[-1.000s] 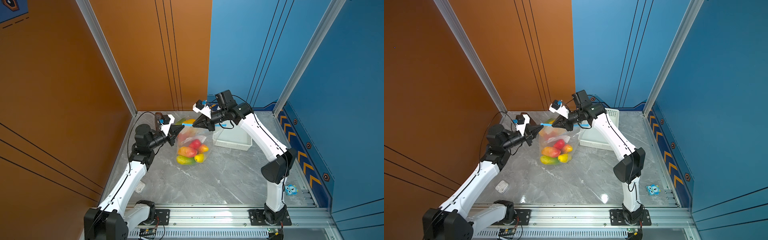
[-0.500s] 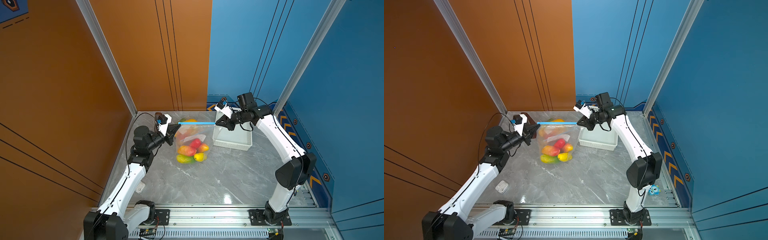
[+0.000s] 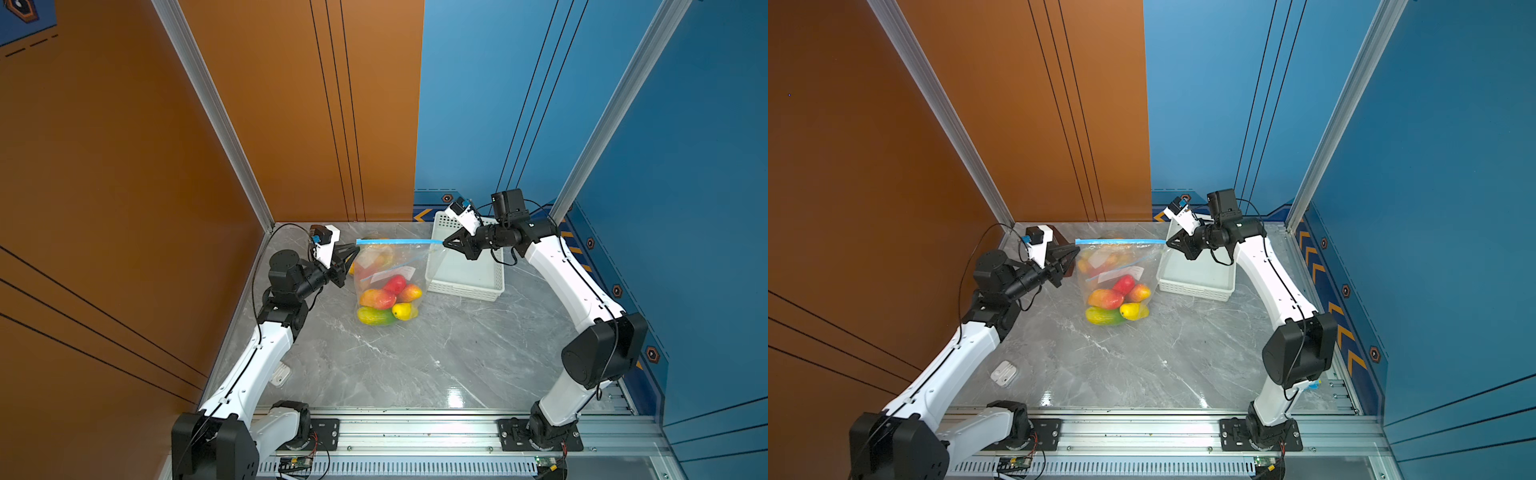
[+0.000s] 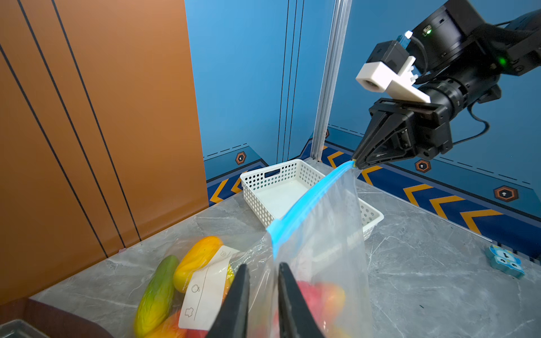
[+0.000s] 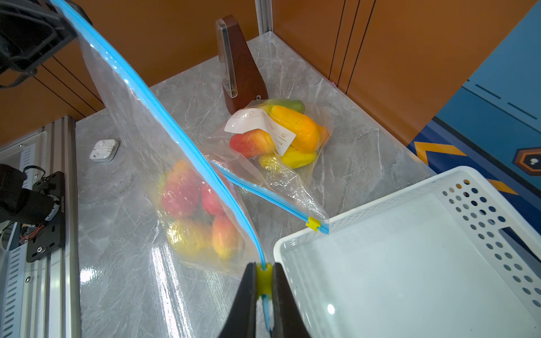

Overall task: Place the mango in a zip-top bag and seal the zipper
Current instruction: Zip the zipper on the zipper food storage bag, then place the zipper food storage bag at the center of the board.

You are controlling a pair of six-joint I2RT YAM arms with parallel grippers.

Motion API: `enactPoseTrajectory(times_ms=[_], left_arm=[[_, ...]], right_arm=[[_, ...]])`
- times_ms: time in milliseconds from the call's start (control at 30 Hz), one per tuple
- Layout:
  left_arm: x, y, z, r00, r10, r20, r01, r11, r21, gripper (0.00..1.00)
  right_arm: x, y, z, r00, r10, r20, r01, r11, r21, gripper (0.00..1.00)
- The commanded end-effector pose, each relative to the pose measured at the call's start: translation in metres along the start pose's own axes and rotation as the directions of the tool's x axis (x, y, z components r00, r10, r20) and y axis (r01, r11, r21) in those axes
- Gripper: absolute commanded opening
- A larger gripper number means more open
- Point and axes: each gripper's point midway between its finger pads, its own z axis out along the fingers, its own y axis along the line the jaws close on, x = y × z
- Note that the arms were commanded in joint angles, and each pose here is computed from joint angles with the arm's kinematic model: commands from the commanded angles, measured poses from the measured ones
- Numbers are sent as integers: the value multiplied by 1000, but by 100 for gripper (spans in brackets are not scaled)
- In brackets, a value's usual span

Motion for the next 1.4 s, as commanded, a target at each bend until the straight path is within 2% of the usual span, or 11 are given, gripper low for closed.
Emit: enactPoseTrajectory(times_ms=[0, 167, 267, 400, 533, 700, 1000, 1067, 1133, 1233, 1367], left_arm=[[-1, 10, 0, 1000, -12, 10, 12, 998, -63, 20], [1, 17, 1, 1000, -19, 7, 19, 996, -91, 0], [2, 29, 0, 999, -45, 11, 46, 986, -158, 34], [1, 47, -13, 996, -76, 43, 85, 957, -276, 90], [12, 80, -33, 990, -123, 72, 142, 874, -464, 98], [39, 109, -64, 969, -209, 131, 245, 738, -629, 98], [62, 127, -91, 947, -275, 166, 307, 620, -722, 98], [62, 126, -88, 944, -284, 168, 316, 630, -709, 98], [62, 126, -86, 942, -291, 165, 321, 639, -699, 98], [62, 127, -84, 941, -298, 163, 324, 645, -692, 98], [62, 131, -86, 938, -305, 168, 332, 639, -694, 98]], right_arm=[[-23, -14, -15, 996, 8, 84, -15, 996, 88, 10], [-25, -8, -20, 995, -14, 98, 7, 998, 68, 4], [-26, -4, -21, 994, -25, 106, 19, 998, 56, 19], [-33, -12, -31, 989, -1, 149, -17, 993, 115, 68], [-40, -24, -56, 970, 36, 240, -83, 979, 188, 100], [-33, -28, -90, 946, 65, 316, -165, 940, 300, 100], [13, -8, -106, 926, 112, 361, -250, 898, 362, 100], [14, 28, -88, 941, 51, 334, -145, 954, 262, 100], [43, 82, -52, 978, -143, 153, 111, 973, 201, 100], [89, 164, -20, 932, -361, 34, 362, 927, -102, 100], [127, 199, 14, 885, -462, -66, 443, 876, -189, 100]])
